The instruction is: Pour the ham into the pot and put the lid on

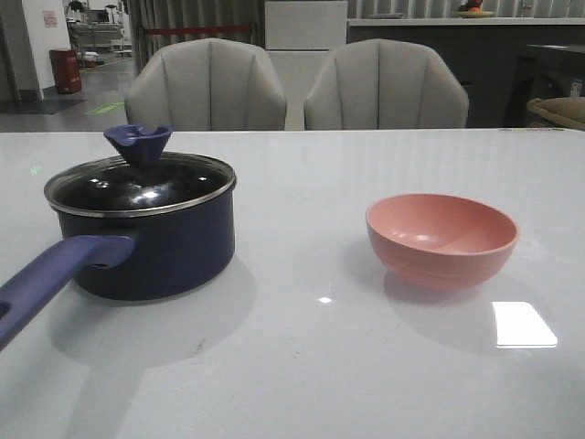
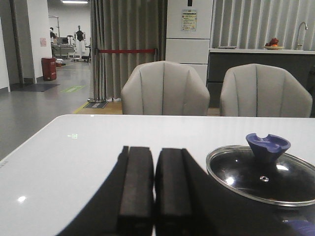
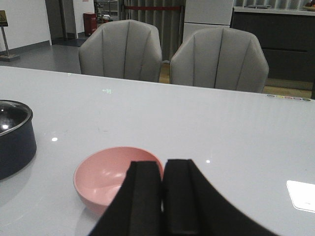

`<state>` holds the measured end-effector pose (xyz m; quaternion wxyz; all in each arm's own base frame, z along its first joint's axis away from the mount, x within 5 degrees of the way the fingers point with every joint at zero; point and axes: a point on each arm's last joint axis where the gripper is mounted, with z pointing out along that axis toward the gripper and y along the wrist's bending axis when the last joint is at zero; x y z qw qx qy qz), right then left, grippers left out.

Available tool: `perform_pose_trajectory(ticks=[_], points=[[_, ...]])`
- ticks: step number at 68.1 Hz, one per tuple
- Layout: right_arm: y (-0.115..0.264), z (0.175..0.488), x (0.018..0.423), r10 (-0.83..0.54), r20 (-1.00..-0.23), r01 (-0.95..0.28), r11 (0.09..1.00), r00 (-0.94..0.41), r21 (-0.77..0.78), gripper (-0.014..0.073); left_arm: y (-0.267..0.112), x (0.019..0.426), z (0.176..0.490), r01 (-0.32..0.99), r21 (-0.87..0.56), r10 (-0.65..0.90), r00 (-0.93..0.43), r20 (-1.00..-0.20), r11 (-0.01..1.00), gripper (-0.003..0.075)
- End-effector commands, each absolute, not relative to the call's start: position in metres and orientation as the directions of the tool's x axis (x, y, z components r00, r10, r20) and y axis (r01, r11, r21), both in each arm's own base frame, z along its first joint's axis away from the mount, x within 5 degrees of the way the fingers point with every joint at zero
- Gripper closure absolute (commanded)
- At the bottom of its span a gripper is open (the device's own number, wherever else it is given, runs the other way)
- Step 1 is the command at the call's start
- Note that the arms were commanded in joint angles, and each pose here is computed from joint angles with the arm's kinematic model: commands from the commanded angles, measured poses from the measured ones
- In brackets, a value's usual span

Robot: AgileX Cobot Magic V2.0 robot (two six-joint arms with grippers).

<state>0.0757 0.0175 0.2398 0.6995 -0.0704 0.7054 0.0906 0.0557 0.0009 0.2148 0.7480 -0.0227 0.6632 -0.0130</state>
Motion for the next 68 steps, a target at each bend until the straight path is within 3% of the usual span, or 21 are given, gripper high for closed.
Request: perform_pose_trajectory(ticks=[1, 19, 42, 68], points=[[0.015, 0.256, 0.076, 0.041, -0.996, -0.206, 0.978, 0.085, 0.023, 0.0442, 0.0, 0.054, 0.215, 0.008, -0.071, -0.071, 0.189, -0.979, 0.997, 0.0607], [0.009, 0.242, 0.064, -0.052, -0.989, -0.128, 0.989, 0.138, -0.07, 0.0442, 0.0, 0.054, 0.215, 0.008, -0.071, -0.071, 0.189, -0.979, 0.997, 0.0607], [0.006, 0.212, 0.054, 0.04, -0.989, -0.11, 0.994, 0.144, 0.024, 0.0442, 0.0, 0.054, 0.215, 0.008, -0.071, -0.071, 0.189, -0.979, 0.997, 0.0607], [0.006, 0.212, 0.054, 0.039, -0.989, -0.109, 0.994, 0.14, 0.024, 0.0442, 0.0, 0.054, 0.215, 0.008, -0.071, -0.071, 0.187, -0.98, 0.997, 0.0607]])
